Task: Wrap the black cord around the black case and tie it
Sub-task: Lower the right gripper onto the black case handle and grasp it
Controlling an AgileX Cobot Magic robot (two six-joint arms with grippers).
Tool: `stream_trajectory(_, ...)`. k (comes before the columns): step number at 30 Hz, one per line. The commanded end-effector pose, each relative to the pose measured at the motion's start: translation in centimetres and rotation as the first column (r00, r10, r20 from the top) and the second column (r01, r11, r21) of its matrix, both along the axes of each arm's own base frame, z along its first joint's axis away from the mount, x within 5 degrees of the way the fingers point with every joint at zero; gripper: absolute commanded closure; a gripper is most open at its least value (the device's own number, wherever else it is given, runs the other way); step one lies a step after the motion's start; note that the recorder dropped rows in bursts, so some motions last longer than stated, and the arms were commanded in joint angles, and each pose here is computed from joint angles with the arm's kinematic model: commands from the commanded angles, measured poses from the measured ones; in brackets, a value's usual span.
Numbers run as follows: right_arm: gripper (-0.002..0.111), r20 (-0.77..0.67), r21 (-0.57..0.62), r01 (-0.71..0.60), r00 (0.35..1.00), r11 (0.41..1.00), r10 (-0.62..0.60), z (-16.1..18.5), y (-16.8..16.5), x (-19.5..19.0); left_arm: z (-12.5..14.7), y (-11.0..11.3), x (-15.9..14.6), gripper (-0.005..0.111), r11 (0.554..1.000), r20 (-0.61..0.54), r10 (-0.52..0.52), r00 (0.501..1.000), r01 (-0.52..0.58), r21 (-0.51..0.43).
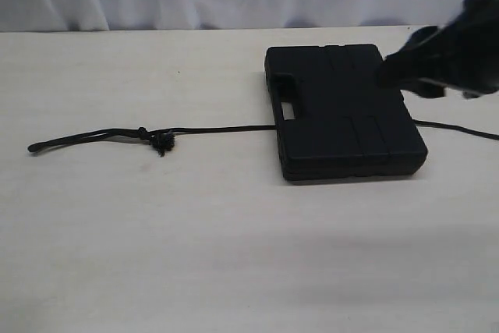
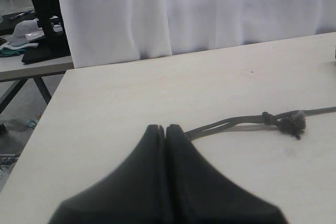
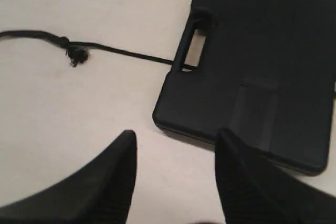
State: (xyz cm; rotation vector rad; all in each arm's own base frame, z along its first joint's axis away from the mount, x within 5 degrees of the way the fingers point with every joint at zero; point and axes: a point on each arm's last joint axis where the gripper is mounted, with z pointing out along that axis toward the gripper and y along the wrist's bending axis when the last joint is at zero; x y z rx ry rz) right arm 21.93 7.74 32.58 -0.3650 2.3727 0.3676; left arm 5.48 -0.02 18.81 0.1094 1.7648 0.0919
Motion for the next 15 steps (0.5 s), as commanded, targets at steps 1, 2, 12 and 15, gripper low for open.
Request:
stream_trajectory(1, 0.064, -0.037, -0.106, -0.007, 0.999, 0.994, 0.004, -2.9, 4.7, 3.9, 0.0, 0.0, 0.0, 0.107, 1.0, 0.011, 0.001, 1.0, -0.001, -0.007)
stream_trajectory(2, 0.064, -0.044, -0.143, 0.005, 0.999, 0.99, -0.012, -3.2, 5.5, 4.8, 0.0, 0.0, 0.0, 0.107, 1.0, 0.011, 0.001, 1.0, -0.001, -0.007)
stream_trajectory(12, 0.063, -0.237, -0.278, 0.042, 0.965, 0.96, -0.111, -8.8, 14.0, 15.9, 0.0, 0.0, 0.0, 0.107, 1.0, 0.011, 0.001, 1.0, -0.001, -0.007)
stream_trajectory(15, 0.063, -0.273, -0.287, 0.087, 0.947, 0.954, -0.168, -11.8, 14.3, 17.9, 0.0, 0.0, 0.0, 0.107, 1.0, 0.011, 0.001, 1.0, -0.001, -0.007)
